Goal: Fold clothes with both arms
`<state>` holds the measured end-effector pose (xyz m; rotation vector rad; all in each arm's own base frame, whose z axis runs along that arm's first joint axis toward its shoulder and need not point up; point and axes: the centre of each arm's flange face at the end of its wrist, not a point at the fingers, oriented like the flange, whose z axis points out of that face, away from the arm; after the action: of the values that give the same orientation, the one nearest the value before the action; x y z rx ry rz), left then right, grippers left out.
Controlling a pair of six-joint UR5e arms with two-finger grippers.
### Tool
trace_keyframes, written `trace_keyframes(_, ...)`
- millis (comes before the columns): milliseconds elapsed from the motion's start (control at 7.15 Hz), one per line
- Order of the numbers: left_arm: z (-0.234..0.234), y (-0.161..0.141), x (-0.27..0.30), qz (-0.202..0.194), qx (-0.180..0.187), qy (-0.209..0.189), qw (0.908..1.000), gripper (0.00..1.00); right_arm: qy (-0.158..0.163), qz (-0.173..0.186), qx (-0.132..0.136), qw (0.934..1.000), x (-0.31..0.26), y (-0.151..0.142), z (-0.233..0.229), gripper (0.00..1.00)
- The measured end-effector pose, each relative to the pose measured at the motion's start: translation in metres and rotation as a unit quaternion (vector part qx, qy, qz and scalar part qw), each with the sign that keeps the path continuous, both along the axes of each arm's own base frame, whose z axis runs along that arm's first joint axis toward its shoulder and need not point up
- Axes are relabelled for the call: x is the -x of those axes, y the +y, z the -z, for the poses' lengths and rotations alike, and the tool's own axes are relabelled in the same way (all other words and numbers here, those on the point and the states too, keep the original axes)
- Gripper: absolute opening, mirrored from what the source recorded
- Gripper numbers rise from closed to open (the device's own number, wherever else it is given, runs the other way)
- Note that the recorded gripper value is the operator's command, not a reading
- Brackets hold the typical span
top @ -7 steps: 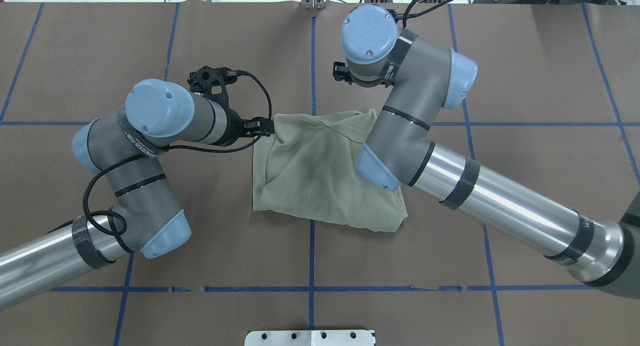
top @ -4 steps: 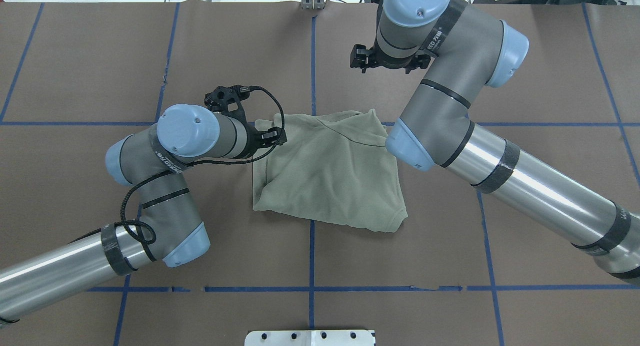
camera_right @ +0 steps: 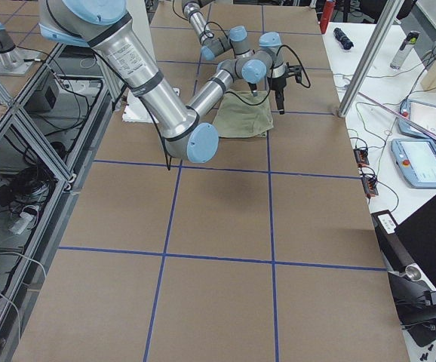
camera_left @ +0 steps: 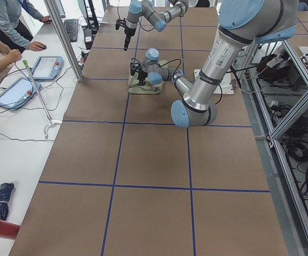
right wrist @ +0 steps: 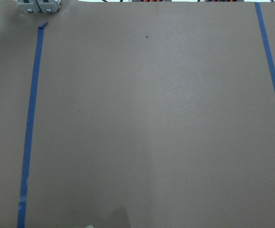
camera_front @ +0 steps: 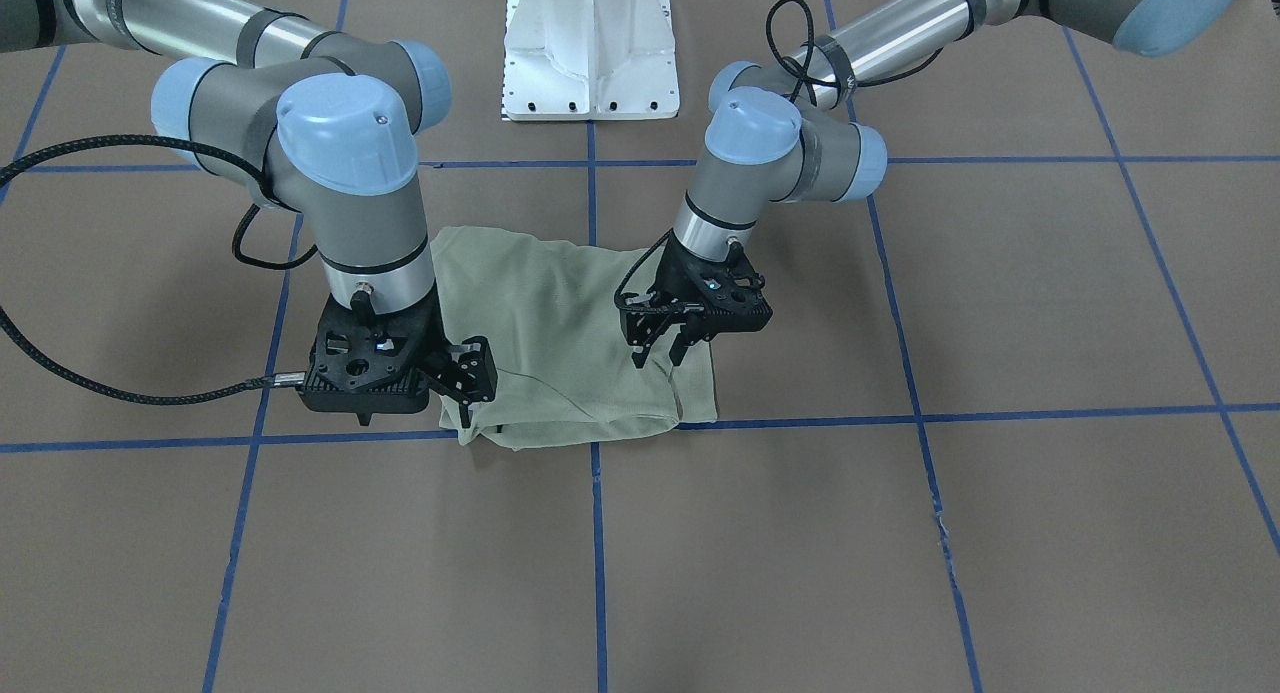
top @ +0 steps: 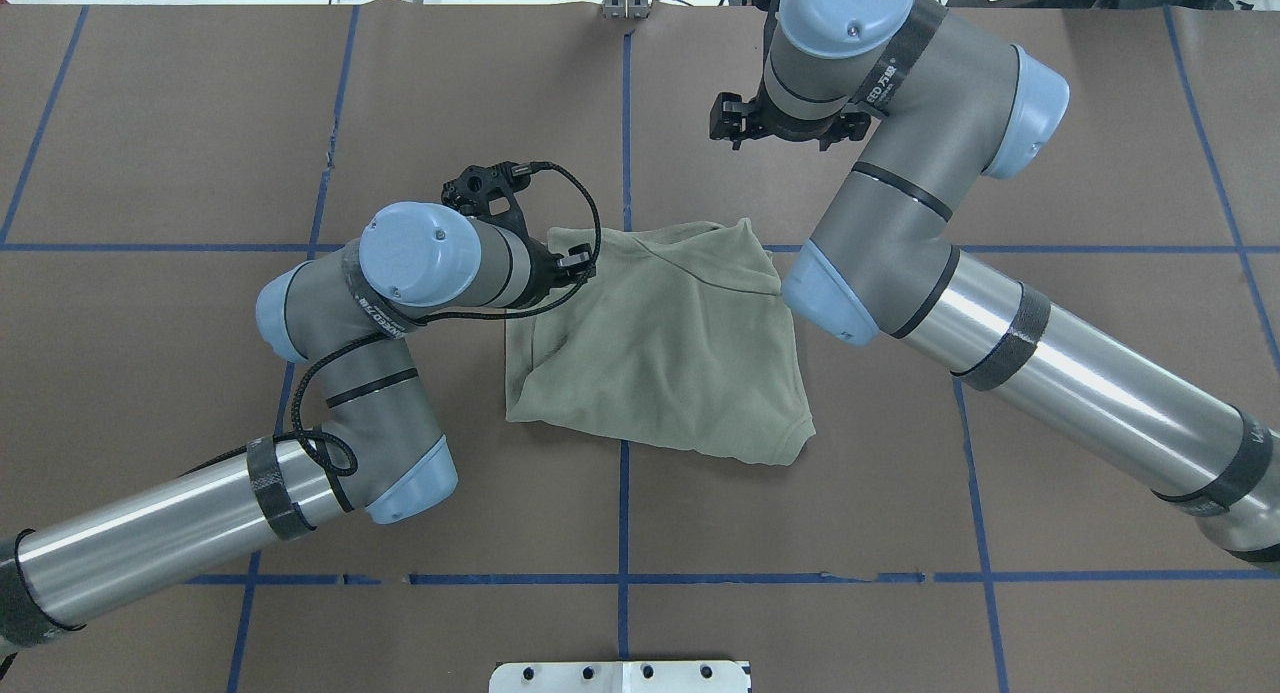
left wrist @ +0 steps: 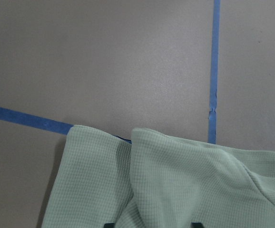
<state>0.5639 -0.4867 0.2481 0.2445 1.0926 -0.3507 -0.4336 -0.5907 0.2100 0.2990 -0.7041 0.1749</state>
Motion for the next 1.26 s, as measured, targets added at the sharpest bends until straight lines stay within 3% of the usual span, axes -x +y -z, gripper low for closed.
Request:
trace_keyframes(140,-0.002,-0.001,-0.001,0.000,0.000,-0.002,1.0000,0.37,0.001,0.000,0.000,1.0000,0.000,0.000,-0.001,1.00)
trace_keyframes(559,-0.008,-0.001,-0.002,-0.001,0.001,-0.007,1.0000,0.00,0.001,0.000,0.000,1.0000,0.001,0.000,-0.001,1.00)
trace_keyframes(979,-0.009,-0.001,-0.002,-0.004,-0.004,-0.011,0.9999,0.00,0.003,-0.001,0.000,1.0000,0.002,0.000,-0.003,1.00)
trace_keyframes(1259,-0.010,-0.004,0.016,-0.015,-0.041,-0.022,0.9988,0.00,0.003,-0.001,0.000,1.0000,0.004,0.001,-0.003,1.00)
